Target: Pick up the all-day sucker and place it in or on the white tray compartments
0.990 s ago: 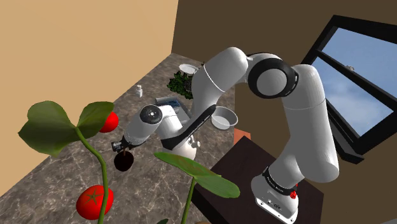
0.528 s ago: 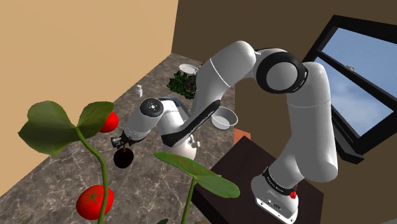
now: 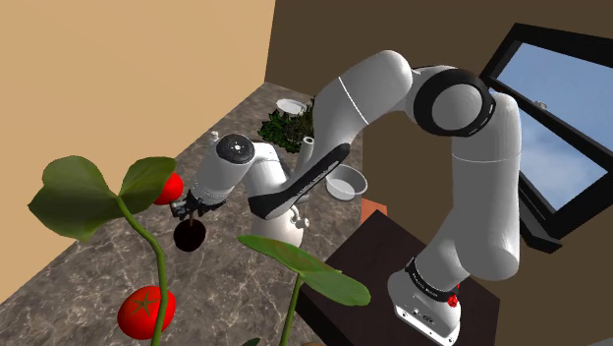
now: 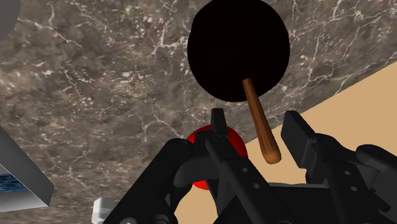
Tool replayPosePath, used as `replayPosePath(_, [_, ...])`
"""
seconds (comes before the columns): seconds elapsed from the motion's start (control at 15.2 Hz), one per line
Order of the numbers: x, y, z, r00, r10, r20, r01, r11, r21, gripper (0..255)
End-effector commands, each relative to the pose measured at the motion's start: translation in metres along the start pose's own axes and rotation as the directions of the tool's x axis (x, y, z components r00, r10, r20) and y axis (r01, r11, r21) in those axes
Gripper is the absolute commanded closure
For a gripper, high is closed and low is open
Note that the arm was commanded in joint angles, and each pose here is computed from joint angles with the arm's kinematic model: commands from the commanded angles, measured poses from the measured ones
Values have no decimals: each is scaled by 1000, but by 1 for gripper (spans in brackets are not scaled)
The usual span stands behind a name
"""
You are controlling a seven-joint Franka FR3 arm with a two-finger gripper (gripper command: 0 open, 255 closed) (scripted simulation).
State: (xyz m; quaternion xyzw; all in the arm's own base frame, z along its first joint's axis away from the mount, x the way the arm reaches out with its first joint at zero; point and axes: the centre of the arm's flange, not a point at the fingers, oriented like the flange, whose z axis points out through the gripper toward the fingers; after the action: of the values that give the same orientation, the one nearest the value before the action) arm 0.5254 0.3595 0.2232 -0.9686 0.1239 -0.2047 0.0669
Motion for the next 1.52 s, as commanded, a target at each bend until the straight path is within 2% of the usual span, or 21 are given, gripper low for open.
replayPosePath(0.0, [4,-2,-10,1000,0,0,0,1000,0,255])
replayPosePath(0.46, [18,-9,-42,1000,0,0,0,1000,0,255])
replayPosePath(1.45, [123,159,-52,1000,0,0,0,1000,0,255])
